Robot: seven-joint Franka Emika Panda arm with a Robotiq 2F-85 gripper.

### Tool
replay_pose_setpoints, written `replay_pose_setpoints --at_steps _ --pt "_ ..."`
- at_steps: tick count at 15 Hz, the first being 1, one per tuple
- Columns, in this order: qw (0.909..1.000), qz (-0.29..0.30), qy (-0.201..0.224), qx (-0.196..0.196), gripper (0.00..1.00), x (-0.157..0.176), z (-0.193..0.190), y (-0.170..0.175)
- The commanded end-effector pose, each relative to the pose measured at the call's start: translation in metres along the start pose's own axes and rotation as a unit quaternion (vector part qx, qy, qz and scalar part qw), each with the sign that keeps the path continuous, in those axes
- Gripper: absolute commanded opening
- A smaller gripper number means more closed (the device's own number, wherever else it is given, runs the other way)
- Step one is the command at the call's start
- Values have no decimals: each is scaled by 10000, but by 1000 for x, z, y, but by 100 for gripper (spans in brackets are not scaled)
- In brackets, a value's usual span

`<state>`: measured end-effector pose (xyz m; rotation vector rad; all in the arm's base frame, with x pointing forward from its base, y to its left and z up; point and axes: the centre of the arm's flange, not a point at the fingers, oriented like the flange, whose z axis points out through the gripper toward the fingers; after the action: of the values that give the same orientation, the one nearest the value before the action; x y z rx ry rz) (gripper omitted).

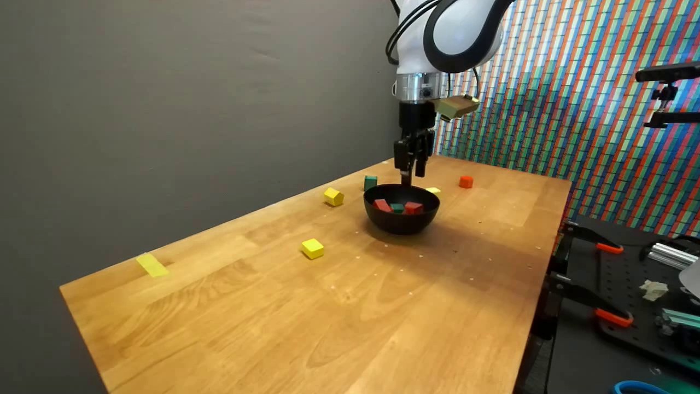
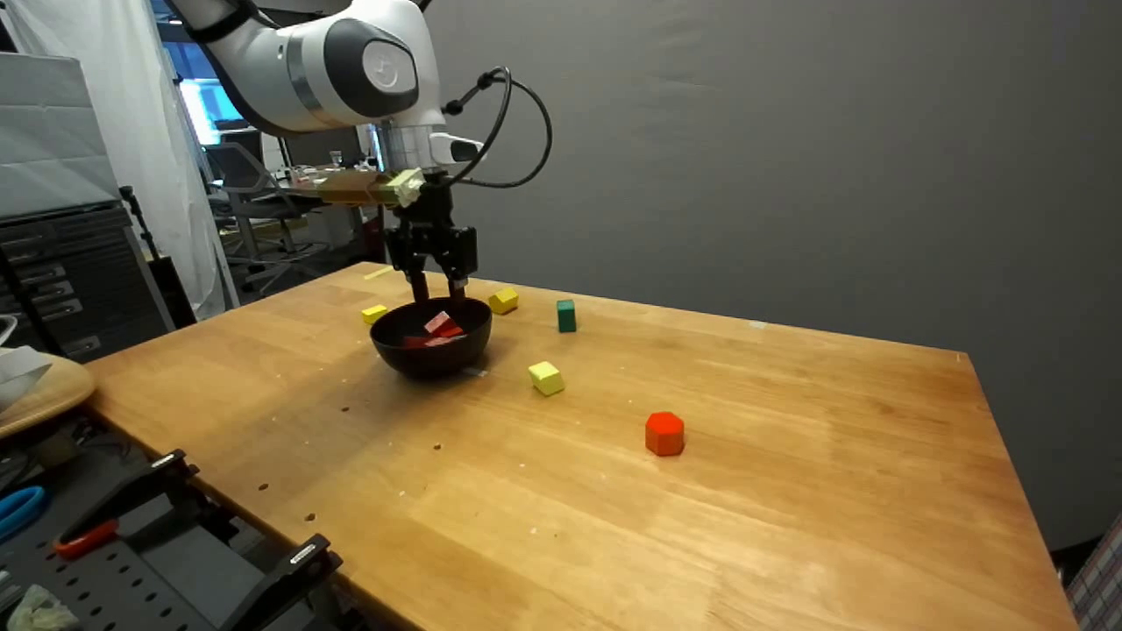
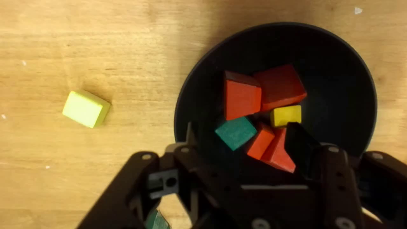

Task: Put all the blocks on the table in the black bowl

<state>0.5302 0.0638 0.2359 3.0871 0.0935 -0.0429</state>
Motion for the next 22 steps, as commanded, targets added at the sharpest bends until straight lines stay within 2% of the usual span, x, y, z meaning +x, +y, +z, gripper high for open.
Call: replay_pose_setpoints --at_steps 1,5,6,7,11,14,17,20,22 --pt "9964 227 812 64 100 -5 -47 -10" --pt "9817 38 1905 70 100 39 -84 -30" --pt "9784 -131 2058 139 100 48 -87 -35" --pt "9856 -10 1687 118 100 30 -81 -24" --pt "9819 -91 1886 161 100 40 -87 -33" --pt "9923 38 1201 314 100 39 -49 -40" --pt "9949 173 863 486 100 68 -19 -54" --pt "9933 129 1110 307 100 102 -2 -55" --pt "9927 131 1202 54 100 124 9 -51"
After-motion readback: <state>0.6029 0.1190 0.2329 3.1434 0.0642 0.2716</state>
